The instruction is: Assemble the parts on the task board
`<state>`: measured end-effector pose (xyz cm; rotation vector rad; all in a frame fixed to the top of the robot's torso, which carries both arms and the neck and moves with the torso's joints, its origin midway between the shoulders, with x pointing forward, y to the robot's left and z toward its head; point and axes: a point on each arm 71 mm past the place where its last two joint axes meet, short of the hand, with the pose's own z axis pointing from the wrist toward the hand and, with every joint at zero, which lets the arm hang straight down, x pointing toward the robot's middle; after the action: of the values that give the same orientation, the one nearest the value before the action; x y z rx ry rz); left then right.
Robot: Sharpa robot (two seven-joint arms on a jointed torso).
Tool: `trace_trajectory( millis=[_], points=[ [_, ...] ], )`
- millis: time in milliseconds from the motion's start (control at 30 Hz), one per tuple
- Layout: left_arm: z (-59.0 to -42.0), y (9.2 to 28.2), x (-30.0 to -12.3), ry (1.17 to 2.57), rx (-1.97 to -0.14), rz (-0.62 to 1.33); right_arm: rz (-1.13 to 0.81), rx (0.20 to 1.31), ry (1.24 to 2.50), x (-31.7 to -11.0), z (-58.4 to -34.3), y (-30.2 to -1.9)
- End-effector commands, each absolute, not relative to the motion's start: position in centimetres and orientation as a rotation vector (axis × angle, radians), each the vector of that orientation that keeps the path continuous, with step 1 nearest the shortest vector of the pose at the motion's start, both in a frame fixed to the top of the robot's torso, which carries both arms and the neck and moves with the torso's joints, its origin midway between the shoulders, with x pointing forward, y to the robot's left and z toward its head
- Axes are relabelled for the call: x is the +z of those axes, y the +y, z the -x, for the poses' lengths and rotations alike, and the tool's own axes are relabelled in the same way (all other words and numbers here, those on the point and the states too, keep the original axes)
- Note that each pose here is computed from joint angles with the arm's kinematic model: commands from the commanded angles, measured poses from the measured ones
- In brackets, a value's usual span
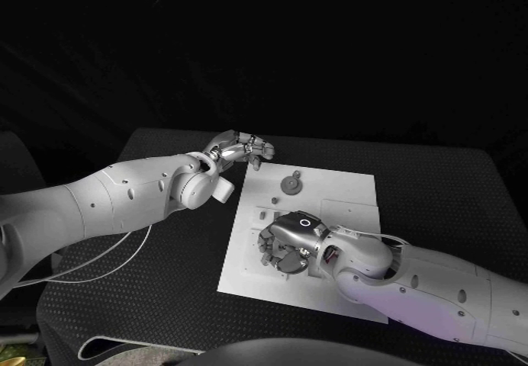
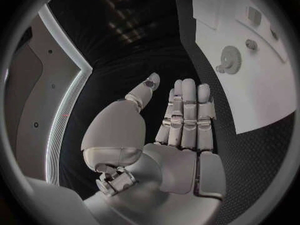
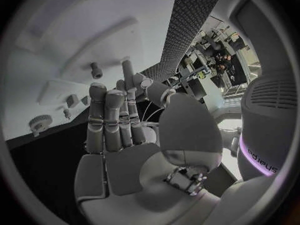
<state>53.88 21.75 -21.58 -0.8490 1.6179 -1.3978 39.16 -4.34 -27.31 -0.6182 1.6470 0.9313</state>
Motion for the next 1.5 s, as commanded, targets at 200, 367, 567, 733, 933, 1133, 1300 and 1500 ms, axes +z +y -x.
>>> trace_trajectory(
  millis=[200, 367, 567, 733, 933, 1133, 1300, 1500],
  points=[
    [-53.9, 21.5, -21.4, 1.614, -1.421, 0.845, 0.65, 0.915, 1.666, -27.7, -39.2, -4.5],
    [-53.8, 21.5, -21.4, 1.615, -1.42, 0.845, 0.655, 0.904, 1.674, -27.8, -39.3, -4.6],
    [-53.8, 21.5, -21.4, 1.615, -1.421, 0.845, 0.667, 0.892, 1.69, -28.0, -39.3, -4.8],
    [-53.8, 21.5, -21.4, 1.615, -1.422, 0.845, 0.676, 0.893, 1.7, -28.1, -39.2, -4.8],
    [-53.8, 21.4, -21.4, 1.616, -1.422, 0.844, 0.679, 0.891, 1.704, -28.1, -39.2, -4.8],
    [-53.8, 21.5, -21.4, 1.615, -1.421, 0.845, 0.685, 0.875, 1.694, -28.1, -39.1, -4.5],
    [-53.8, 21.4, -21.4, 1.619, -1.424, 0.844, 0.697, 0.863, 1.692, -28.2, -39.0, -4.1],
    [-53.8, 21.3, -21.4, 1.62, -1.425, 0.844, 0.722, 0.847, 1.696, -28.3, -38.7, -3.3]
  ],
)
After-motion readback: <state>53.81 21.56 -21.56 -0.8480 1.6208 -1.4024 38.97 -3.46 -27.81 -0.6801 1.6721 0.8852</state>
